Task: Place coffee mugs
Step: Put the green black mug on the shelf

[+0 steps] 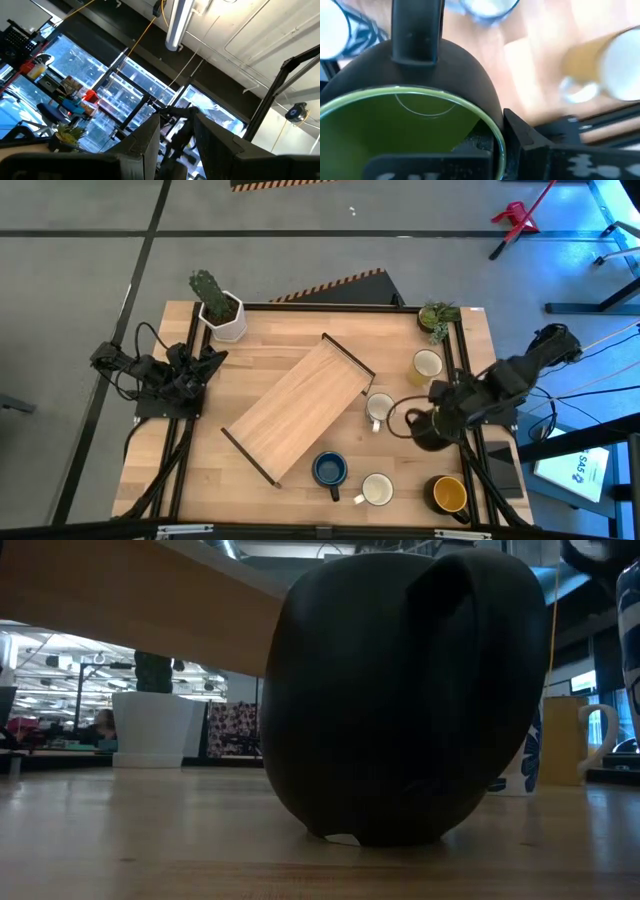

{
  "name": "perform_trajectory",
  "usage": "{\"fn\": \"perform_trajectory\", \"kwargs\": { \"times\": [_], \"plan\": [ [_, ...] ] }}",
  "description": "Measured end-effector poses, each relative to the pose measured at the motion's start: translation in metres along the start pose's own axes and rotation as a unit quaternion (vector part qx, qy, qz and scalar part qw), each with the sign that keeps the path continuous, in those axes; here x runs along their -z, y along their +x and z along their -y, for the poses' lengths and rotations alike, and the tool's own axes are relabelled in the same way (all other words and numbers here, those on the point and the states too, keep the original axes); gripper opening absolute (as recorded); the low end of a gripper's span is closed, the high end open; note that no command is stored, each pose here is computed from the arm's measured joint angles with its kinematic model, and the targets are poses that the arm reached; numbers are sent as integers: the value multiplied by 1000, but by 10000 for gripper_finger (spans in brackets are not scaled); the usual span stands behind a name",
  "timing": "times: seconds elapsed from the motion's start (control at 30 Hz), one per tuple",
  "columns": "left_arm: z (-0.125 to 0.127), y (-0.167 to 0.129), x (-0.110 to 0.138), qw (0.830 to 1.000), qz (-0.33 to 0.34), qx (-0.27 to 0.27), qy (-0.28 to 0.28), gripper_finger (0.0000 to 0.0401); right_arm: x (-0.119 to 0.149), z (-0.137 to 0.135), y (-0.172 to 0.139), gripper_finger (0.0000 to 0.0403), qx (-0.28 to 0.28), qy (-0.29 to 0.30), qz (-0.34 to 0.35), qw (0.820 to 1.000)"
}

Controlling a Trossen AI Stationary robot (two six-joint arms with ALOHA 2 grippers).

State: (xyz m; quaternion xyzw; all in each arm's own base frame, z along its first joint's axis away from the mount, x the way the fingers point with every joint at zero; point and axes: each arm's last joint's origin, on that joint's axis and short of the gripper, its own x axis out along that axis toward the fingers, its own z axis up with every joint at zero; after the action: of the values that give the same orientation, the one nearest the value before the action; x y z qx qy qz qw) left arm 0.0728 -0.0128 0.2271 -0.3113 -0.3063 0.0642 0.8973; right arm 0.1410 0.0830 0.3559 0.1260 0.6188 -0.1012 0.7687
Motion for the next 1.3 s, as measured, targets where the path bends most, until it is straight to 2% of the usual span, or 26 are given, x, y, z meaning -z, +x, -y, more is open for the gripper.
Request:
{"fn": "perform_trajectory", "kwargs": {
  "times": [0.17,0.3,0.5,0.7,0.9,1.1,1.3],
  "plan": [
    [0,0,0,1000,0,0,0,117,-46,-7,-19,1,1,-55,41,998],
    [0,0,0,1000,0,1,-1,117,-95,-11,-16,1,29,-108,39,993],
    [0,0,0,1000,0,1,-8,117,-162,-16,-17,0,71,-185,76,977],
    [0,0,0,1000,0,1,-15,117,-211,-15,-12,0,81,-222,97,967],
    [0,0,0,1000,-3,0,-13,117,-237,-17,9,0,97,-240,87,962],
    [0,0,1,1000,-7,-2,-9,117,-248,-20,32,0,89,-251,60,962],
    [0,0,1,1000,-7,-2,-9,117,-253,-21,39,0,90,-253,61,961]
  ]
}}
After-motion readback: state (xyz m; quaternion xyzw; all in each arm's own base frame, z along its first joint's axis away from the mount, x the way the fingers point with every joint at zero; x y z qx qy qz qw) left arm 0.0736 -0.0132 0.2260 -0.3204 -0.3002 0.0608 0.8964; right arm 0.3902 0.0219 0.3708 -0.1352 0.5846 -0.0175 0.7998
